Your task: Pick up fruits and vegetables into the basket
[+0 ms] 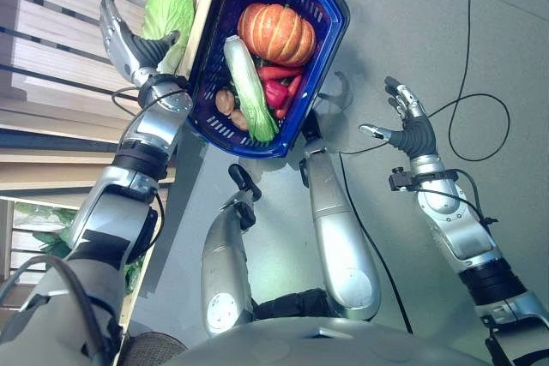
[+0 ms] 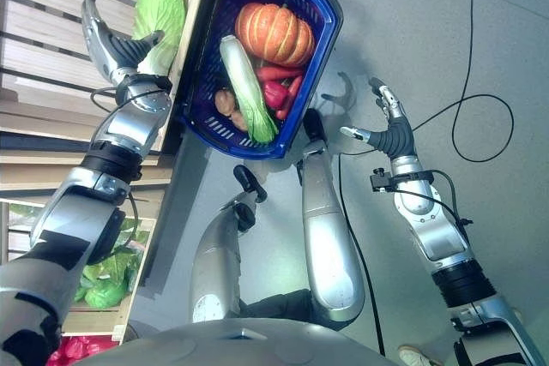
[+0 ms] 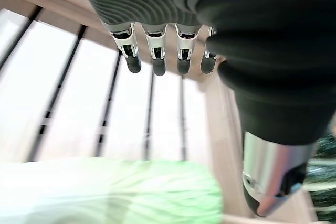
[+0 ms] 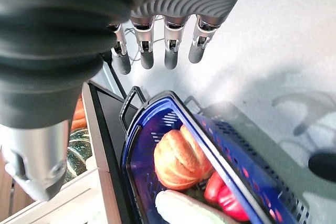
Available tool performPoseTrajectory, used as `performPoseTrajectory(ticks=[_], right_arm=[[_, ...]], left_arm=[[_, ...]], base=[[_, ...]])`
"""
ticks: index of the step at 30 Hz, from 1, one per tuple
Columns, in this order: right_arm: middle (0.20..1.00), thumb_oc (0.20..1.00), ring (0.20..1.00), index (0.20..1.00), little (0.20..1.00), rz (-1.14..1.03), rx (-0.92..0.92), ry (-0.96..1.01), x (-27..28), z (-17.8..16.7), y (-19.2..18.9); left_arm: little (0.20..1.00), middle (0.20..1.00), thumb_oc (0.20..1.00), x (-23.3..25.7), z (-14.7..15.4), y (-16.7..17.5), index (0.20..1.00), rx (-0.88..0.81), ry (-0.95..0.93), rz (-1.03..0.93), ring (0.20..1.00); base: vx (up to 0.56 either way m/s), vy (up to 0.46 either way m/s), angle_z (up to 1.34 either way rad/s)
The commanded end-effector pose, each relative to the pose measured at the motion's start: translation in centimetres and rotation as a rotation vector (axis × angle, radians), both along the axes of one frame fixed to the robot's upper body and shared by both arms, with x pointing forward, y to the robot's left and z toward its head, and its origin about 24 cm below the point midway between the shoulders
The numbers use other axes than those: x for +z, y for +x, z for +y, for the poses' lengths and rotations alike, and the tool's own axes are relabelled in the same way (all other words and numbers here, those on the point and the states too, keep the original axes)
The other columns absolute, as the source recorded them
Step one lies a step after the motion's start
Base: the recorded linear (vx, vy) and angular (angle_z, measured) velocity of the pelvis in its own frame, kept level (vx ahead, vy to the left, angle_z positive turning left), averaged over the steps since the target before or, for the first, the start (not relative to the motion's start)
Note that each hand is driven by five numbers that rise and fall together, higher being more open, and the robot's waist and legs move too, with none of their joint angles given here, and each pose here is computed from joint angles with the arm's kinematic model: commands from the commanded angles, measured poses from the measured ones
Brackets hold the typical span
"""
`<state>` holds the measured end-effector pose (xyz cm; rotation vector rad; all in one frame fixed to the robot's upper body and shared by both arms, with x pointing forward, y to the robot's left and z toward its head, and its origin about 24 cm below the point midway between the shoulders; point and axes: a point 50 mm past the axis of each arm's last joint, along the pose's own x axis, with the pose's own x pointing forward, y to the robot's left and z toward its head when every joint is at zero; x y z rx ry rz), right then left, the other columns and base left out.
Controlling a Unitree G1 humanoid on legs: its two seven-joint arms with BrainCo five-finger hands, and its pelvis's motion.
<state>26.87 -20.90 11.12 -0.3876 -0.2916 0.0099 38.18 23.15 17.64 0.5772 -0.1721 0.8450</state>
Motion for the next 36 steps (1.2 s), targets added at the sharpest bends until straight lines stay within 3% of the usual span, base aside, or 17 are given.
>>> performPoseTrajectory(ticks=[1, 21, 36], right_arm=[[1.000, 1.000, 1.000, 1.000, 1.000, -0.030, 0.020, 0.022, 0.4, 0.5, -0.7], [1.000, 1.000, 1.000, 1.000, 1.000, -0.034, -0.029, 0.056, 1.4, 0.0, -0.1], [1.000, 1.000, 1.000, 1.000, 1.000, -0.037, -0.031, 0.096, 1.6, 0.1, 0.5]], left_arm=[[1.000, 1.000, 1.000, -0.8, 4.7, -1.2, 1.000, 0.136, 0.010, 0.060, 1.000], [1.000, 1.000, 1.000, -5.6, 9.4, -3.5, 1.000, 0.314, -0.197, 0.277, 1.000], [1.000, 1.000, 1.000, -5.8, 9.7, -3.4, 1.000, 0.291, -0.230, 0.316, 1.000]], base=[[0.01, 0.038, -0.03], [0.01, 0.029, 0.00], [0.00, 0.002, 0.00]])
